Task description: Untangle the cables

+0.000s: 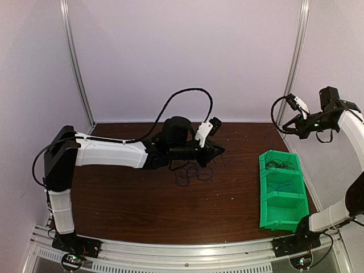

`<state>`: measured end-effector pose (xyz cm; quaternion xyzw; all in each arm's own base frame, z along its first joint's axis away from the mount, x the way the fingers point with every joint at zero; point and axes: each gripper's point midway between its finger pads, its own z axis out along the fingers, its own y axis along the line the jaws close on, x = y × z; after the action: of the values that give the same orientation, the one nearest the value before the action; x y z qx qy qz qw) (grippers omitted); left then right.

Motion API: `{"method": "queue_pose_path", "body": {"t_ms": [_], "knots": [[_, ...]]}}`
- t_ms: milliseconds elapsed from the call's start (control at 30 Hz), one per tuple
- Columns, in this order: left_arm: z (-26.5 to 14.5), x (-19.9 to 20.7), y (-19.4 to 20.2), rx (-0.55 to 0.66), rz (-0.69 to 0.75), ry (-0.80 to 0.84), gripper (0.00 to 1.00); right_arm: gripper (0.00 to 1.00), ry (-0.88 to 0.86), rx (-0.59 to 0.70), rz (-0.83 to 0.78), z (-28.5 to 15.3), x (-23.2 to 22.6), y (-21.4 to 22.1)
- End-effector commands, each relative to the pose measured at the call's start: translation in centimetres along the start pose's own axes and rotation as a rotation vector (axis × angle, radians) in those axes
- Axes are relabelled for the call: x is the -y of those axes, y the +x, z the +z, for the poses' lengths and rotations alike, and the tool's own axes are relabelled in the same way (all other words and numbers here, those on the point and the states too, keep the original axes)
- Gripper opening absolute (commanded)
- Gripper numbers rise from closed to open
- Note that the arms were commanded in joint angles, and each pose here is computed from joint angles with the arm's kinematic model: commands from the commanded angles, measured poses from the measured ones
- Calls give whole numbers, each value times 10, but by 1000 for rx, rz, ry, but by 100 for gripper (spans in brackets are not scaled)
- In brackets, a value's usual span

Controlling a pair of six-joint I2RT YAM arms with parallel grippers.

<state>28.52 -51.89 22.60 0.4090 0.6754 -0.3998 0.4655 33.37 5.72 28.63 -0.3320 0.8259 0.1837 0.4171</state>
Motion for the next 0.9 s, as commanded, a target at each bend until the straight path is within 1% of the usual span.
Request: {"method": "queue_pose_path", "body": {"t_ms": [0, 33, 167, 233, 300, 467, 567, 700, 800, 867], "knots": [[18, 37, -49, 151, 22, 149, 0, 0, 44, -200, -84, -26, -12, 51], [28, 42, -44, 142, 19, 168, 0, 0, 44, -232, -78, -28, -13, 61], [48, 67, -46, 154, 29, 235, 0, 0, 39, -315, -47, -38, -17, 91], [54, 78, -49, 164, 39, 265, 0, 0, 22, -346, -49, -46, -25, 99], [57, 89, -48, 172, 58, 295, 0, 0, 48, -367, -67, -54, -32, 104], [50, 105, -60, 226, 103, 322, 0, 0, 112, -316, -187, -72, -57, 100], [37, 117, -81, 284, 120, 343, 0, 0, 140, -260, -205, -80, -69, 90], [18, 143, -106, 339, 175, 359, 0, 0, 193, -216, -276, -92, -86, 84], [11, 159, -109, 338, 192, 369, 0, 0, 225, -219, -303, -97, -93, 90], [10, 166, -104, 327, 190, 373, 0, 0, 233, -223, -310, -97, -96, 95]]}}
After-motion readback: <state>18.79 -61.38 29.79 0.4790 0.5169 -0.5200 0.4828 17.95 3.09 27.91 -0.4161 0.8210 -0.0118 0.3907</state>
